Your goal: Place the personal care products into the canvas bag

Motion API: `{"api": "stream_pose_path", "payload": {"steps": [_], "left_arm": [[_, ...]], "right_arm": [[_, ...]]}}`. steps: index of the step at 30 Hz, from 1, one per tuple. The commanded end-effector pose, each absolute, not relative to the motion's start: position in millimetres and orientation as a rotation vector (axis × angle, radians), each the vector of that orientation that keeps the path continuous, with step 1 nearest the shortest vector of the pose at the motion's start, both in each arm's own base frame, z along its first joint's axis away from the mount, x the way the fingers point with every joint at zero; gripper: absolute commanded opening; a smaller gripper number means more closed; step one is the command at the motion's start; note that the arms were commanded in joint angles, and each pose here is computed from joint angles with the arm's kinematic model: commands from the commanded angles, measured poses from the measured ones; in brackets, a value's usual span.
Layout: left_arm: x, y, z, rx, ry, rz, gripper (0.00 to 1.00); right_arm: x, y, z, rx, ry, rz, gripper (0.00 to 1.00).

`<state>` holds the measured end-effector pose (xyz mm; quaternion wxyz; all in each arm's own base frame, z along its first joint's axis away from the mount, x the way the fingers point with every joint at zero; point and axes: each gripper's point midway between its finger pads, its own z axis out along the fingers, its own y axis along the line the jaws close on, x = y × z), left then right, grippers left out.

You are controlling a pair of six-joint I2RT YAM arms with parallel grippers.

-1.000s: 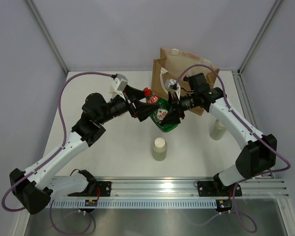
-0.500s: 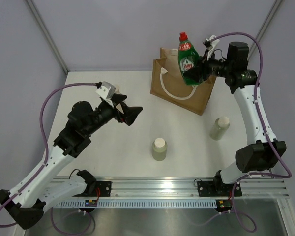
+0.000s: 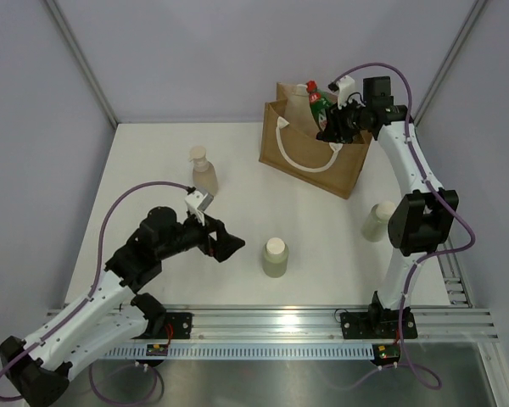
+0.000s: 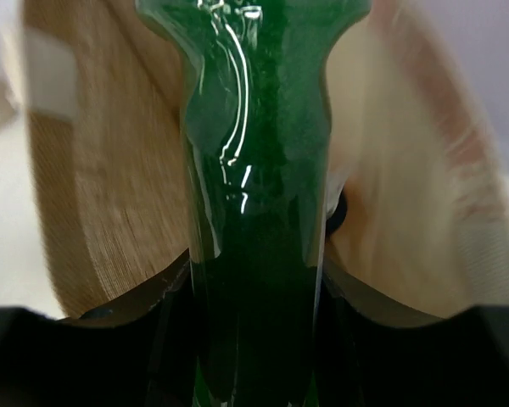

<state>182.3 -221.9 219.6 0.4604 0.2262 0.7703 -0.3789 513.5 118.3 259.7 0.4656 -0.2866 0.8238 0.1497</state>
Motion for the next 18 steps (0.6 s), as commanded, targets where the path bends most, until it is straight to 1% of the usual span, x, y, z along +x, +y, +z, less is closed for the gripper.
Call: {"api": "stream_pose_path", "payload": {"steps": [1, 5, 7, 8, 9, 10, 12, 13, 17, 18], "left_arm": [[167.6, -238.5, 230.1, 0.619, 1.842, -1.054, 0.99], [161.1, -248.2, 221.8, 0.688, 1.862, -1.016, 0.99], [154.3, -256.4, 214.8, 0.750, 1.864, -0.984, 0.99], [151.6, -259.4, 213.2, 0.775, 1.863, -0.968, 0.99], [149.3, -261.7, 209.5, 0.795, 1.870, -0.951, 0.99], [145.0, -266.1, 202.9, 0.833, 1.876, -0.920, 0.99], [142.3, -270.6, 196.7, 0.860, 1.879, -0.889, 0.99], [140.0, -274.9, 195.9, 0.873, 1.868, -0.877, 0.99], [137.4, -285.1, 178.0, 0.913, 1.892, -0.809, 0.99], [140.1, -285.3, 175.6, 0.906, 1.896, -0.781, 0.99]], "right_arm": [[492.7, 122.9, 292.9, -0.883, 1.909, 0.299, 0.00], [480.6, 118.2, 265.6, -0.984, 1.991, 0.248, 0.03], [476.1, 118.9, 248.9, -1.048, 2.038, 0.229, 0.10], [476.5, 118.6, 249.7, -1.058, 2.046, 0.216, 0.15], [475.5, 119.7, 247.6, -1.066, 2.060, 0.222, 0.23], [472.1, 120.1, 237.7, -1.077, 2.103, 0.238, 0.37], [475.3, 120.5, 244.2, -1.060, 2.110, 0.231, 0.47], [474.9, 121.7, 240.4, -1.057, 2.130, 0.244, 0.54], [480.6, 124.5, 263.6, -0.998, 2.101, 0.246, 0.69], [480.5, 124.9, 270.6, -0.988, 2.087, 0.245, 0.71]]}}
